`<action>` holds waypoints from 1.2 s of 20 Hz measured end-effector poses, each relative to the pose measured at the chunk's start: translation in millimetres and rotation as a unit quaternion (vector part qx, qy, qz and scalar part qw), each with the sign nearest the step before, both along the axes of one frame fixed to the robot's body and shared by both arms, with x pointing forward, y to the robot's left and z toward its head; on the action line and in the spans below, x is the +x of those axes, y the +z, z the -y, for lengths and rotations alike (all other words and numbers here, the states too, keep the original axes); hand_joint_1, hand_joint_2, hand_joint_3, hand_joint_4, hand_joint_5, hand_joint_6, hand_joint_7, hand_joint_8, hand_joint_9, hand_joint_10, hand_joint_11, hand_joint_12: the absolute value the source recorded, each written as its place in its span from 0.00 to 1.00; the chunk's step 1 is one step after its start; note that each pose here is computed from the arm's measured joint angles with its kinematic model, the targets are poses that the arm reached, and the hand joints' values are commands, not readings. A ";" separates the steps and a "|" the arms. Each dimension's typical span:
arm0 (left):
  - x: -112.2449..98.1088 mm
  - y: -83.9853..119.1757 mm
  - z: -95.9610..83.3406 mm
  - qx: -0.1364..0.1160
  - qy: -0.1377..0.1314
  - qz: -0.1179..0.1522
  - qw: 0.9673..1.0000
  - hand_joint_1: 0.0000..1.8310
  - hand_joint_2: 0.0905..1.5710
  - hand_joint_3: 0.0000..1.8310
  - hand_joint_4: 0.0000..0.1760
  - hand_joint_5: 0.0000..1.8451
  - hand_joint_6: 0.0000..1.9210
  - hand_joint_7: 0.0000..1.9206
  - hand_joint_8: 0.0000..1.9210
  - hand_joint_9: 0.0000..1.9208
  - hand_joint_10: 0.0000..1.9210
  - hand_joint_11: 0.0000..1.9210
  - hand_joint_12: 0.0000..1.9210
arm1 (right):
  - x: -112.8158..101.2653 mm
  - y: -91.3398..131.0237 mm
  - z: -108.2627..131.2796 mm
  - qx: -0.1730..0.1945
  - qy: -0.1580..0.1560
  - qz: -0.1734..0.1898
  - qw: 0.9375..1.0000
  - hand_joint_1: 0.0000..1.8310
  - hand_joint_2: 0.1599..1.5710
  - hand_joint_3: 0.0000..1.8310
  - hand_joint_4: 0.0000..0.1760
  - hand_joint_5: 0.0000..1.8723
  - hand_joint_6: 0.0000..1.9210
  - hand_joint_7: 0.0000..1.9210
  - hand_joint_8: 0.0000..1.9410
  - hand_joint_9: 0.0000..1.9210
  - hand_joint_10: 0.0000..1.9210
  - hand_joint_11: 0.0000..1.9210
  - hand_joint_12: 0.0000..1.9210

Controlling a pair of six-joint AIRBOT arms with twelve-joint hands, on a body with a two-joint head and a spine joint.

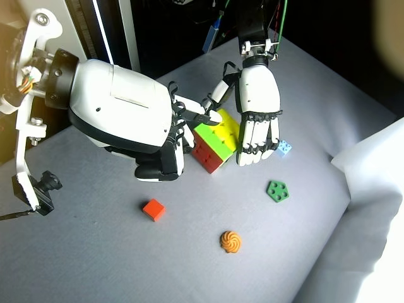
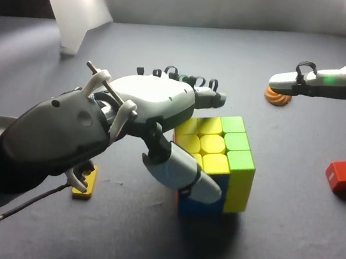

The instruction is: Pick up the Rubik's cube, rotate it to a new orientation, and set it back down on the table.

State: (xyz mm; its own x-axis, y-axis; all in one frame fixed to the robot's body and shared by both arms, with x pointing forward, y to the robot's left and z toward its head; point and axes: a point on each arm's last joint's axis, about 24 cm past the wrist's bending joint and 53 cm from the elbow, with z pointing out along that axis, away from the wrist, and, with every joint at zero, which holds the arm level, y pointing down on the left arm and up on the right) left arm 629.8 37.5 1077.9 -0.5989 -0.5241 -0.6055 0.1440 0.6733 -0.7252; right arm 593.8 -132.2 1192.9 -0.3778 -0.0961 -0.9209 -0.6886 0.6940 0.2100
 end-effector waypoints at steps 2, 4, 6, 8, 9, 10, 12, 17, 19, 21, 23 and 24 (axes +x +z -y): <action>0.3 0.3 -0.2 -0.001 0.001 0.000 1.000 0.37 0.43 0.00 0.00 0.05 0.00 0.03 0.00 0.02 0.00 0.00 0.08 | 0.0 0.0 0.0 0.000 0.000 0.000 1.000 0.73 0.53 0.45 1.00 0.00 0.00 0.36 0.92 0.53 1.00 0.50 1.00; 0.9 1.1 -0.4 -0.002 0.003 0.000 1.000 0.37 0.39 0.00 0.00 0.04 0.00 0.03 0.00 0.02 0.00 0.00 0.07 | 0.0 0.0 0.0 0.000 0.000 0.000 1.000 0.73 0.54 0.45 1.00 0.00 0.00 0.35 0.93 0.53 1.00 0.52 1.00; 1.5 2.4 0.0 -0.003 0.003 0.001 1.000 0.33 0.38 0.00 0.00 0.03 0.00 0.01 0.00 0.00 0.00 0.00 0.02 | 0.0 0.0 0.0 0.000 0.000 0.000 1.000 0.73 0.52 0.46 1.00 0.00 0.00 0.36 0.92 0.53 1.00 0.51 1.00; 0.8 2.6 0.6 -0.004 0.002 0.000 1.000 0.30 0.38 0.00 0.00 0.01 0.00 0.00 0.00 0.00 0.00 0.00 0.00 | 0.0 0.0 0.0 0.000 0.000 0.000 1.000 0.73 0.51 0.49 1.00 0.00 0.00 0.36 0.94 0.54 1.00 0.51 1.00; 0.8 4.4 1.9 -0.007 0.003 -0.001 1.000 0.31 0.38 0.00 0.00 0.00 0.00 0.00 0.00 0.00 0.00 0.00 0.00 | 0.0 0.0 0.0 0.000 0.000 0.000 1.000 0.73 0.51 0.49 1.00 0.00 0.00 0.37 0.93 0.56 1.00 0.53 1.00; 1.6 7.4 2.7 -0.009 0.002 0.002 1.000 0.31 0.38 0.00 0.00 0.01 0.00 0.00 0.00 0.00 0.00 0.00 0.00 | 0.0 0.0 -0.2 0.000 0.000 0.000 1.000 0.73 0.50 0.50 1.00 0.00 0.00 0.37 0.93 0.55 1.00 0.52 1.00; 5.1 18.0 2.0 -0.013 0.003 0.012 1.000 0.33 0.39 0.00 0.00 0.02 0.01 0.01 0.00 0.00 0.00 0.01 0.00 | -0.4 -1.2 0.2 -0.001 0.001 -0.001 1.000 0.73 0.50 0.51 1.00 0.00 0.00 0.37 0.95 0.56 1.00 0.55 1.00; 14.9 51.6 -11.0 0.001 -0.006 0.041 0.999 0.32 0.40 0.01 0.00 0.01 0.00 0.00 0.00 0.00 0.00 0.00 0.00 | -5.9 -5.8 -2.5 -0.005 0.012 -0.007 1.000 0.73 0.50 0.49 1.00 0.00 0.00 0.38 0.92 0.55 1.00 0.53 1.00; 17.2 64.5 -20.4 0.011 -0.005 0.051 0.999 0.29 0.40 0.00 0.00 0.02 0.00 0.00 0.00 0.00 0.00 0.01 0.00 | -7.6 -8.7 -2.6 -0.008 0.015 -0.010 1.000 0.73 0.53 0.45 0.91 0.00 0.00 0.36 0.92 0.54 1.00 0.54 1.00; 19.5 73.0 -30.8 0.016 -0.003 0.053 0.998 0.26 0.41 0.01 0.00 0.03 0.01 0.01 0.00 0.00 0.00 0.02 0.01 | -12.3 -15.1 -4.1 -0.021 0.026 -0.008 0.999 0.72 0.59 0.33 0.69 0.03 0.00 0.36 0.86 0.51 1.00 0.50 1.00; 21.1 83.5 -37.5 0.027 -0.007 0.059 0.998 0.20 0.41 0.01 0.00 0.03 0.00 0.01 0.00 0.00 0.00 0.02 0.01 | -19.1 -19.7 -9.0 -0.036 0.042 0.000 0.998 0.72 0.61 0.25 0.60 0.06 0.00 0.38 0.80 0.49 1.00 0.47 1.00; 21.3 89.0 -39.1 0.030 -0.009 0.064 0.997 0.17 0.41 0.00 0.00 0.04 0.01 0.03 0.01 0.02 0.01 0.03 0.01 | -20.9 -19.8 -10.6 -0.035 0.045 -0.001 0.998 0.72 0.62 0.21 0.54 0.08 0.00 0.40 0.77 0.49 1.00 0.46 1.00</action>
